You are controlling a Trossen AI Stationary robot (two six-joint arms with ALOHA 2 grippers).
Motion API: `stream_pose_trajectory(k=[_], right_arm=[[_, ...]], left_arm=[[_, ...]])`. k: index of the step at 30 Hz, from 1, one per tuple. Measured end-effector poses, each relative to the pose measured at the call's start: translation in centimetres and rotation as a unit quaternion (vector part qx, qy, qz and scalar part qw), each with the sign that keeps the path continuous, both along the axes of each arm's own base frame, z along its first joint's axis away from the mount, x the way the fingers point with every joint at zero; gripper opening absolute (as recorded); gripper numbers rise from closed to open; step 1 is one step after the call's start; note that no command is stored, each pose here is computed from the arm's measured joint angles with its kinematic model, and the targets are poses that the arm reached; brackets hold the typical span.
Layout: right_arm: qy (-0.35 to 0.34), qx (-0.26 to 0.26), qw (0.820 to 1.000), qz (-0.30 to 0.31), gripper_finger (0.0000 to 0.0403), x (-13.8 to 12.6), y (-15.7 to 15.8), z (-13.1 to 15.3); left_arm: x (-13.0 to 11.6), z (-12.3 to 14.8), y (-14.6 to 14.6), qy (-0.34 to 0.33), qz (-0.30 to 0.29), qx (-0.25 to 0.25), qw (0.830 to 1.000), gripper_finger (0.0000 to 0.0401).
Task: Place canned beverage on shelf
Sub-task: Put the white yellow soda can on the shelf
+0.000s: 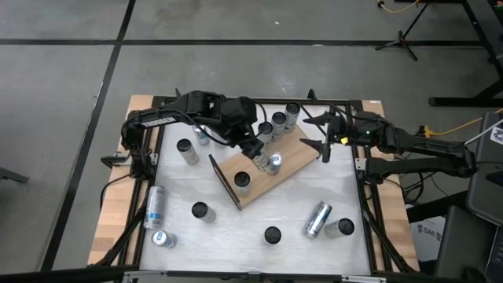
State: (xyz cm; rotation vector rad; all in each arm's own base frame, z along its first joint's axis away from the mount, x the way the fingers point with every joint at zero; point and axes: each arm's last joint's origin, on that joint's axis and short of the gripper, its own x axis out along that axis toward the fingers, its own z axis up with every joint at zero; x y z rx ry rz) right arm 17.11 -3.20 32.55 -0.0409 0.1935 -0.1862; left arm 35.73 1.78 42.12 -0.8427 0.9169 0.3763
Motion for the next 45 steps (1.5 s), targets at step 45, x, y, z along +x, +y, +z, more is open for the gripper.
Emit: stream_pose_trajectory(k=[45], right_arm=[[0.063,0.012,0.998,0.0,0.0317,-0.3,0.1,-1.2]], left_arm=[[5.4,-8.2,-2.9,0.144,-0.004,0.086,0.986,0.0241]])
